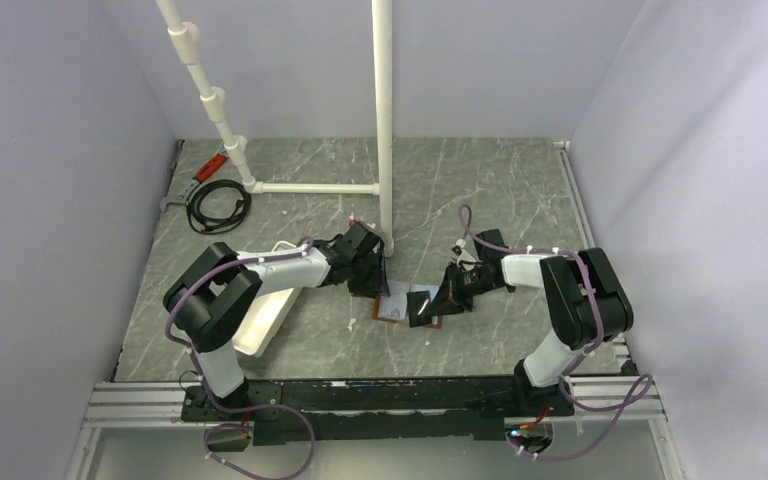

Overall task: Put the credit cards into the card holder
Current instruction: Insert the credit card into the card holder.

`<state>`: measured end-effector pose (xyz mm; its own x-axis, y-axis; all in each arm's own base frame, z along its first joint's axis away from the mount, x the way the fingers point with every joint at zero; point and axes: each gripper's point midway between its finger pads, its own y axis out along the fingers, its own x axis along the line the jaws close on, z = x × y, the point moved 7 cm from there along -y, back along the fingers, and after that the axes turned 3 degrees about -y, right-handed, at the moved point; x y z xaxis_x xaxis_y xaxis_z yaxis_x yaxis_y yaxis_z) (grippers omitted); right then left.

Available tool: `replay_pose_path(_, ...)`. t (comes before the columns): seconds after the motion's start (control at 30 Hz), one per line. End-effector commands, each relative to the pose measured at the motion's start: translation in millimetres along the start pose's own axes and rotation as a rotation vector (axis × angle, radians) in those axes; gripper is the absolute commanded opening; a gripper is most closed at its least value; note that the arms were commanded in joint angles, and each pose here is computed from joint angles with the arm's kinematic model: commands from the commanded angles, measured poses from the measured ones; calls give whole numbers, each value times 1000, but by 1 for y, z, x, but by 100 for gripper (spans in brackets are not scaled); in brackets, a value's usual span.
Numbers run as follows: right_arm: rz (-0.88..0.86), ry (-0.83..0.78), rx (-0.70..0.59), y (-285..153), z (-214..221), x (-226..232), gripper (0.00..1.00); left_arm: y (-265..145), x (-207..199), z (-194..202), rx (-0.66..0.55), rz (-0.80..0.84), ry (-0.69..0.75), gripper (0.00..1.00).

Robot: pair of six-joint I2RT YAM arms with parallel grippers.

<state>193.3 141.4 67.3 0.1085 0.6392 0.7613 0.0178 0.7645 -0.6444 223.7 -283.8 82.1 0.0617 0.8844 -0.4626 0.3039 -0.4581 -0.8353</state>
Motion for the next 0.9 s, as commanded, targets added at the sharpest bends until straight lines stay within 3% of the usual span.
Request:
replay_pose_path(0.0,40,10,-27,2,-13,-1,0,17,44,43,124,-217,24,42)
replay_pose_path(0.87,-11,-61,-10,6,-23,12,0,9,33,46,111,-159,18,45)
